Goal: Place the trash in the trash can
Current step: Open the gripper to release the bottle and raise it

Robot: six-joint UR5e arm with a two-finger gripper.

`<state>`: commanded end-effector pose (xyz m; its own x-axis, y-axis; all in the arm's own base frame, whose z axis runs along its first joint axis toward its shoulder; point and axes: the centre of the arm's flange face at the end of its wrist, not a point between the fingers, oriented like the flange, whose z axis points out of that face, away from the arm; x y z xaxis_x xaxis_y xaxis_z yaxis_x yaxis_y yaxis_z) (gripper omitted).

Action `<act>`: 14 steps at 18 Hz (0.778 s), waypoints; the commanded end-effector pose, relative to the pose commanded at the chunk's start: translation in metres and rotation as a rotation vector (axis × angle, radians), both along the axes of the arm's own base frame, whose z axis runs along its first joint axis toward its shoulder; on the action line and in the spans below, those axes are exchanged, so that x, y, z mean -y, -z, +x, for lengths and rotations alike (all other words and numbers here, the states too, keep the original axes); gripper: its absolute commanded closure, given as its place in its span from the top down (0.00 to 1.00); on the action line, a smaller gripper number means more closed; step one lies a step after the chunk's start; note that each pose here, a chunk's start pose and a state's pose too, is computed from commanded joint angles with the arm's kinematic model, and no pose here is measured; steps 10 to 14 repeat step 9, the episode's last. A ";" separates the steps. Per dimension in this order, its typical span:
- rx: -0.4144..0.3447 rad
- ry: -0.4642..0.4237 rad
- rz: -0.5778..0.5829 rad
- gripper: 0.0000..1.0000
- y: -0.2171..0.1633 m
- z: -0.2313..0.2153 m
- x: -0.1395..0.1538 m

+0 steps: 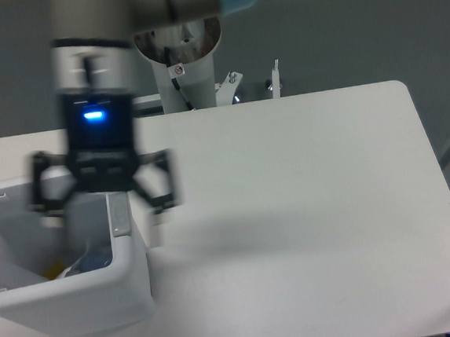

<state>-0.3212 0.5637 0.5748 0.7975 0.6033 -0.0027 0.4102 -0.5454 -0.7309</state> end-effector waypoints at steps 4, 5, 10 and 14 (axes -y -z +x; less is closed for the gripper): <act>-0.076 0.084 -0.323 1.00 0.022 -0.012 0.024; -0.079 0.129 -0.395 1.00 0.027 -0.009 0.030; -0.082 0.197 -0.512 1.00 0.037 -0.012 0.048; -0.082 0.197 -0.512 1.00 0.037 -0.012 0.048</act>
